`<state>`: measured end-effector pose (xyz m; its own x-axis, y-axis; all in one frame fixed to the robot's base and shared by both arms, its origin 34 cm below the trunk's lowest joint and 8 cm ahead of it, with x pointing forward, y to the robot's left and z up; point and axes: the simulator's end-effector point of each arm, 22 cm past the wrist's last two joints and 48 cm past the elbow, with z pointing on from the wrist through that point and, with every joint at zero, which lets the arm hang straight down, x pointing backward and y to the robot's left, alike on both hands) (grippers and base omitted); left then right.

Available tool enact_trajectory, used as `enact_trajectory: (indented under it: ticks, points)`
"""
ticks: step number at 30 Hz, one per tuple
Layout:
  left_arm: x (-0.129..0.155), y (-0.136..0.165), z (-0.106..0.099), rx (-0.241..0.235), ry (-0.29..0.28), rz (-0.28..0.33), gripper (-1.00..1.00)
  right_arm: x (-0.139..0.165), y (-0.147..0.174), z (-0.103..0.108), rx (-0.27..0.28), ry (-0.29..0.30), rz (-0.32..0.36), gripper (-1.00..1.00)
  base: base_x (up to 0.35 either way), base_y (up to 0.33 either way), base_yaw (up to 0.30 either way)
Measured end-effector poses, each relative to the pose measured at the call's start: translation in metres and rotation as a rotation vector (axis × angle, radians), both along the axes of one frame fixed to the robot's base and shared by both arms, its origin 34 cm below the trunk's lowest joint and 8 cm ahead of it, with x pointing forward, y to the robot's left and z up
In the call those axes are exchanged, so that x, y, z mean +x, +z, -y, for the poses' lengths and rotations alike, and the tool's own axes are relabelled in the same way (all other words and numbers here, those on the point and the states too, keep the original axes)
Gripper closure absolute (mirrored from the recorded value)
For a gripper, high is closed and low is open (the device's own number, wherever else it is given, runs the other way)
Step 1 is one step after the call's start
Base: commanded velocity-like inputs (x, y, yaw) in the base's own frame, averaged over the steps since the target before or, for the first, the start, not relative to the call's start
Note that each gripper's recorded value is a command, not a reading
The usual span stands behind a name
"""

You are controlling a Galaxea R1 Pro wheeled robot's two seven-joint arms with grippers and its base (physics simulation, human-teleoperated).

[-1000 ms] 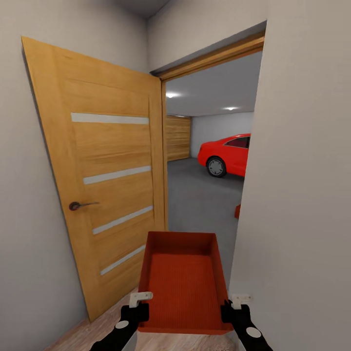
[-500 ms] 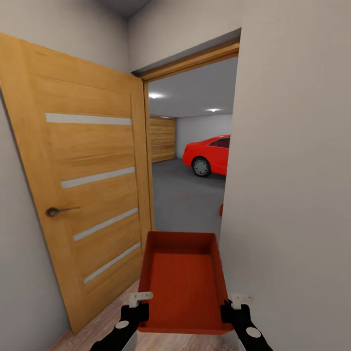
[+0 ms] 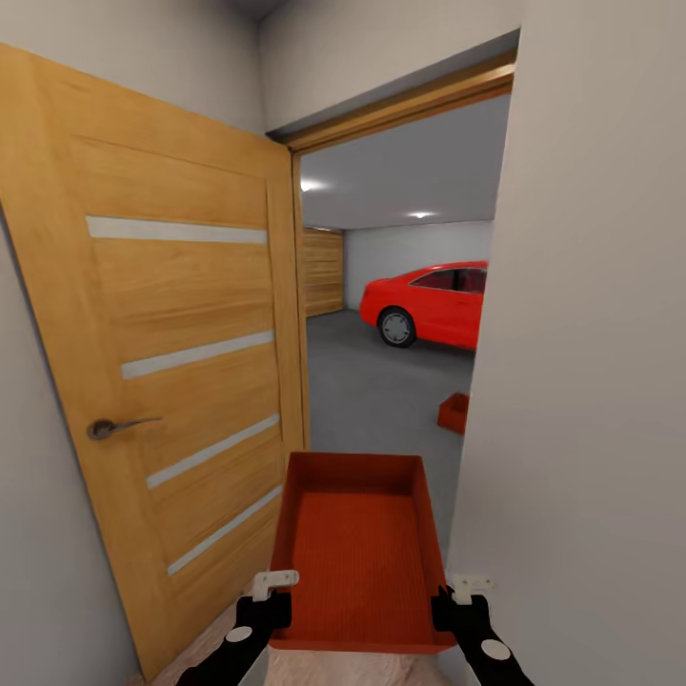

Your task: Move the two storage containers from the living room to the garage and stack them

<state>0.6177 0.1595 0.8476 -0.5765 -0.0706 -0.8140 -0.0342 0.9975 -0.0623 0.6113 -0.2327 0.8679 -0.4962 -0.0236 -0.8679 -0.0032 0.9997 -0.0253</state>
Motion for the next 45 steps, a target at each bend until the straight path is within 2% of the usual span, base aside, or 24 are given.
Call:
enact_trajectory:
  ticks: [8,19,30,40,45]
  points:
    - [0.0002,-0.0004,-0.0001,-0.001,-0.001,-0.001,1.00,0.0002,-0.0002,-0.0002,0.000,0.001,0.000,1.00,0.218,0.181,0.000]
    - [0.0003,-0.0004,-0.0002,-0.001,-0.001,-0.001,1.00,0.0003,-0.0003,-0.0002,0.000,0.000,-0.001,1.00,0.006,0.015,0.000]
    - [0.0003,-0.0001,-0.0001,-0.001,-0.001,-0.001,1.00,0.0001,-0.0002,-0.0001,0.001,-0.001,0.000,1.00,0.000,0.250,0.000]
    - [0.0005,-0.0002,-0.0002,0.000,-0.001,-0.001,1.00,0.0002,-0.0004,-0.0002,0.001,-0.001,-0.001,1.00,0.001,0.017,0.000]
    - [0.0002,0.0004,0.0003,0.000,-0.001,0.000,1.00,0.0000,0.0001,0.0003,0.001,-0.001,0.000,1.00,0.235,0.000,0.000]
